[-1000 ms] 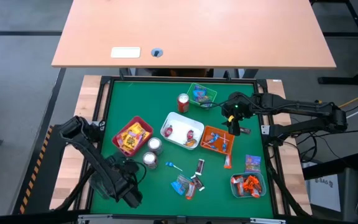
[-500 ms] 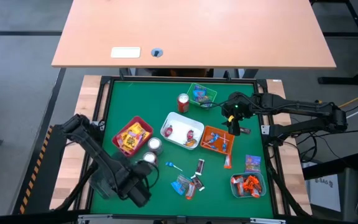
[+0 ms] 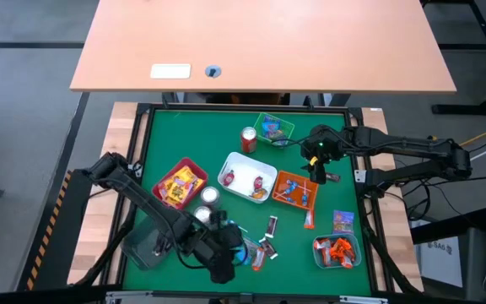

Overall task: Sort candy
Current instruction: Put the blue candy into the green bin

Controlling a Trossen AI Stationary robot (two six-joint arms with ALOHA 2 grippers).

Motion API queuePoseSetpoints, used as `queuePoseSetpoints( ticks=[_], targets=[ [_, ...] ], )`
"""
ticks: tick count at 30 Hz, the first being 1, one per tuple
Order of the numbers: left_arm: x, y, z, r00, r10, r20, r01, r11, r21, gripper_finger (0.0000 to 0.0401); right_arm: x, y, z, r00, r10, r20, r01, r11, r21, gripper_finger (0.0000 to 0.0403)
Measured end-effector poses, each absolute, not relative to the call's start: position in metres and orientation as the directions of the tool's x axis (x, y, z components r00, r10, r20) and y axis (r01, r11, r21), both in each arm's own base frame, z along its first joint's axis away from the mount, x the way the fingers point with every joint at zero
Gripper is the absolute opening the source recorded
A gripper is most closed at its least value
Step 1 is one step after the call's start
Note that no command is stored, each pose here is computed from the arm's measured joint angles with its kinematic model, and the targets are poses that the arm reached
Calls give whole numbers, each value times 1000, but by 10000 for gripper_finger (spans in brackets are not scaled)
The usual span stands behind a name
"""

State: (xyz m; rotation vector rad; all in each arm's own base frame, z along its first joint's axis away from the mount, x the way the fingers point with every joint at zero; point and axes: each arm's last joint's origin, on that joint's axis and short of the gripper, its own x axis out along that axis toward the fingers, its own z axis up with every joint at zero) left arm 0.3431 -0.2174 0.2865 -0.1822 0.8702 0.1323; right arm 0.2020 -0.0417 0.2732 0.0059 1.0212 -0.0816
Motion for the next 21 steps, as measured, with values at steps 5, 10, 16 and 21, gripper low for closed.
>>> queuePoseSetpoints(
  ticks=[5, 10, 16, 21],
  targets=[
    [360, -222, 256, 653, 26, -757, -40, 999, 0, 130, 202, -42, 273, 519, -65, -852, 71, 997, -33, 234],
    [370, -228, 224, 606, 29, -795, 67, 994, 88, 130, 202, -42, 273, 520, -65, -852, 71, 997, -33, 234],
    [377, -235, 188, 508, -19, -861, 207, 973, 101, 130, 202, -42, 273, 520, -65, -852, 71, 997, -33, 234],
    [381, -235, 166, 471, 8, -882, 272, 950, 154, 130, 202, -42, 273, 520, -65, -852, 71, 997, -33, 234]
  ],
)
